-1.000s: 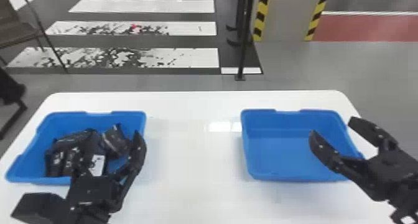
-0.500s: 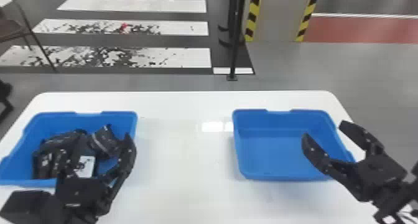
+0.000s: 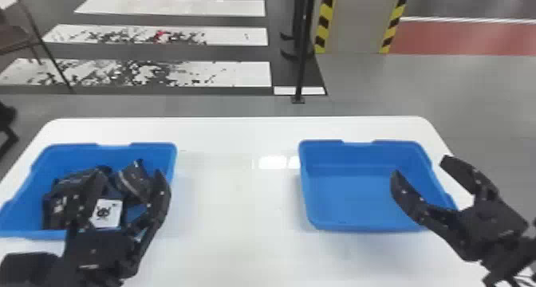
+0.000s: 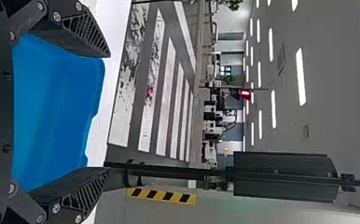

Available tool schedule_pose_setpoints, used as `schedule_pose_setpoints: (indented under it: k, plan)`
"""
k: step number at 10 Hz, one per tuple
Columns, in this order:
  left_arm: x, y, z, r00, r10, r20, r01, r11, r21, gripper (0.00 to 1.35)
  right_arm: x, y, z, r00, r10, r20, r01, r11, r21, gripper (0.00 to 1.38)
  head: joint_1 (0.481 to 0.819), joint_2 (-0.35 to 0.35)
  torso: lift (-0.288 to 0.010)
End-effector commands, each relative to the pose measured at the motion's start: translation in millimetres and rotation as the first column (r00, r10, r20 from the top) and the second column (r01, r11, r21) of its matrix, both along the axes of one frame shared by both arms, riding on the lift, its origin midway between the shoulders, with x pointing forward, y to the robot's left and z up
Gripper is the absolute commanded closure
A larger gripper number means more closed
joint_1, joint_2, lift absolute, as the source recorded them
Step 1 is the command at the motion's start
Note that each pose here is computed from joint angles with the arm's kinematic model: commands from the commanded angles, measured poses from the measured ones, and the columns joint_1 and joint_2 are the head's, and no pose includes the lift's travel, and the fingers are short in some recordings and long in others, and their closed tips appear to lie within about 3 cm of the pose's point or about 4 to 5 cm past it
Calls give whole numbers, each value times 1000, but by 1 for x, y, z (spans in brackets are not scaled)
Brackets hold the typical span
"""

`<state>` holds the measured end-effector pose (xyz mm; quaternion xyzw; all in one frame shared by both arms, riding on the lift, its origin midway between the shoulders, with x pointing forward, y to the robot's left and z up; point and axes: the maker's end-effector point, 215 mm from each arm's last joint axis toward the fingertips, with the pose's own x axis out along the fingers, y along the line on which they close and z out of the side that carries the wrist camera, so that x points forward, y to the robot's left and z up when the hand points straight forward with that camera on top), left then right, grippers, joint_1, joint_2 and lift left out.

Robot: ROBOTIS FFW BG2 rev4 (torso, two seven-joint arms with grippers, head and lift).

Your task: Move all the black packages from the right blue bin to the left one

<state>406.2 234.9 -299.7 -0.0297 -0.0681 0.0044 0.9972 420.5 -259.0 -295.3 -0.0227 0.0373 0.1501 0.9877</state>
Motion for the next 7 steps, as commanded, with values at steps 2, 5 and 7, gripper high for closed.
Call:
schedule_pose_setpoints:
  k: [2,5,7]
  plan:
    - [1,-4,5,1000,-8,14,8,1000,-10,233,1,-1,-2,1000,-2,-5,2,1000,9,176,695,-35,-154]
    - [2,-6,6,1000,-12,18,12,1000,-15,233,1,-1,-1,1000,-2,-2,2,1000,9,176,695,-41,-154]
    - [2,-5,10,999,-11,31,12,1000,-16,233,2,1,1,1000,1,2,-1,1000,9,176,695,-41,-154]
